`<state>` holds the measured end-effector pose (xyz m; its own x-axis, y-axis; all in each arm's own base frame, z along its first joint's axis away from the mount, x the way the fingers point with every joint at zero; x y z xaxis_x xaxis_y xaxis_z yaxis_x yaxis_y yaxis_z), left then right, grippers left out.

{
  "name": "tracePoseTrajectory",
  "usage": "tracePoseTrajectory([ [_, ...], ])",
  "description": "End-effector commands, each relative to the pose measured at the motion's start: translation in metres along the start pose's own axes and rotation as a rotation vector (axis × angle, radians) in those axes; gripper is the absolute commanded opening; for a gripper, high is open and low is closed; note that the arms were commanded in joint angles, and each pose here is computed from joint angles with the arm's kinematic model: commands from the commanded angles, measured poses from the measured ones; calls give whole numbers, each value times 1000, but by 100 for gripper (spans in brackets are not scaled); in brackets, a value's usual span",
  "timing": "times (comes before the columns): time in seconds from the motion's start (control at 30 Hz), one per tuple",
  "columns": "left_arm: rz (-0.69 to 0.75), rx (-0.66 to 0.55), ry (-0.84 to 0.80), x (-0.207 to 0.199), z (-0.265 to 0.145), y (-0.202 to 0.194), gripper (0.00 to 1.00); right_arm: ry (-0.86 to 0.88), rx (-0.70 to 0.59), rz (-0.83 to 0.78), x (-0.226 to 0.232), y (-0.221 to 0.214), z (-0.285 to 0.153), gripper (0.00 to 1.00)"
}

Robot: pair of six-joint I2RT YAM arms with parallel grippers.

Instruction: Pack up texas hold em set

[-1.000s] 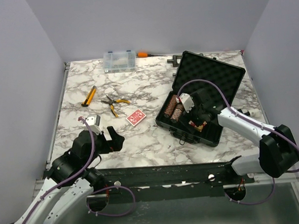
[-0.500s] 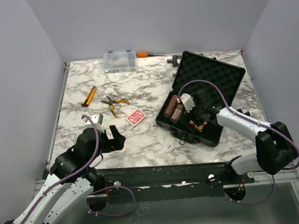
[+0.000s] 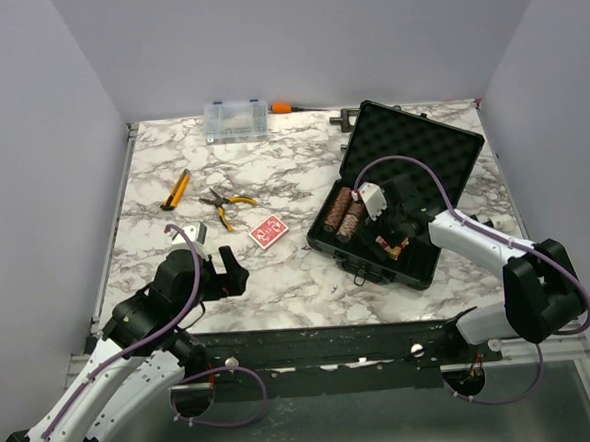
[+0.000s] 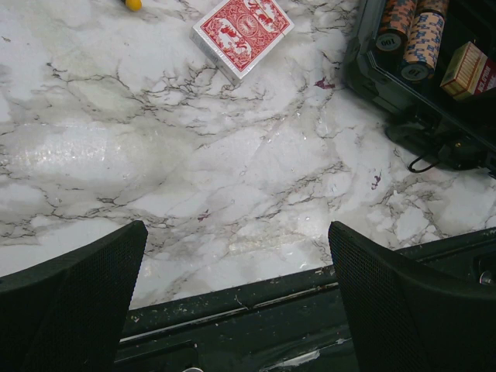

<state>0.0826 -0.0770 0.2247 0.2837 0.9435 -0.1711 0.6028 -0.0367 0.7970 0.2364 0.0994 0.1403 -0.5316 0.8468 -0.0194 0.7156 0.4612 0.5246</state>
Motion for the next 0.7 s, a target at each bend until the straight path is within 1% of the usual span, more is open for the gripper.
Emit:
tracePoseTrajectory([
  [0.0,1,-16,-15,-2,-1,4,99,27,12,15,-1,0,3,95],
  [0.17,2,-10,-15,-3,0,4,98,25,-1,35,-4,-2,3,88],
  [0.23,2,-8,-16,-3,0,3,98,25,-1,38,-5,-2,3,84],
  [0.33,2,-8,-15,-3,0,4,99,25,-2,40,-4,-2,4,74],
  [0.5,3,-5,-15,-3,1,3,99,23,0,42,-5,-4,5,64],
  [0.6,3,-3,-15,-3,1,3,98,7,0,45,-6,-3,4,66],
  [0.67,3,-2,-15,-3,1,3,99,-14,1,45,-8,-3,4,77],
])
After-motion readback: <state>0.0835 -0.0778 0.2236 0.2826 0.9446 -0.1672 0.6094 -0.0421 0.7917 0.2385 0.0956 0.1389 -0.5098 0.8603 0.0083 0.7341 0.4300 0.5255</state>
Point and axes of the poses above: each gripper's point midway between its finger pads, its own z axis out along the fingers, its own x axis along the line the jaws close on, y = z × x, the point moved 10 cm from there along -z, back along the fingers, and after that the axes turned 14 degrees about z, right-handed, at the moved point
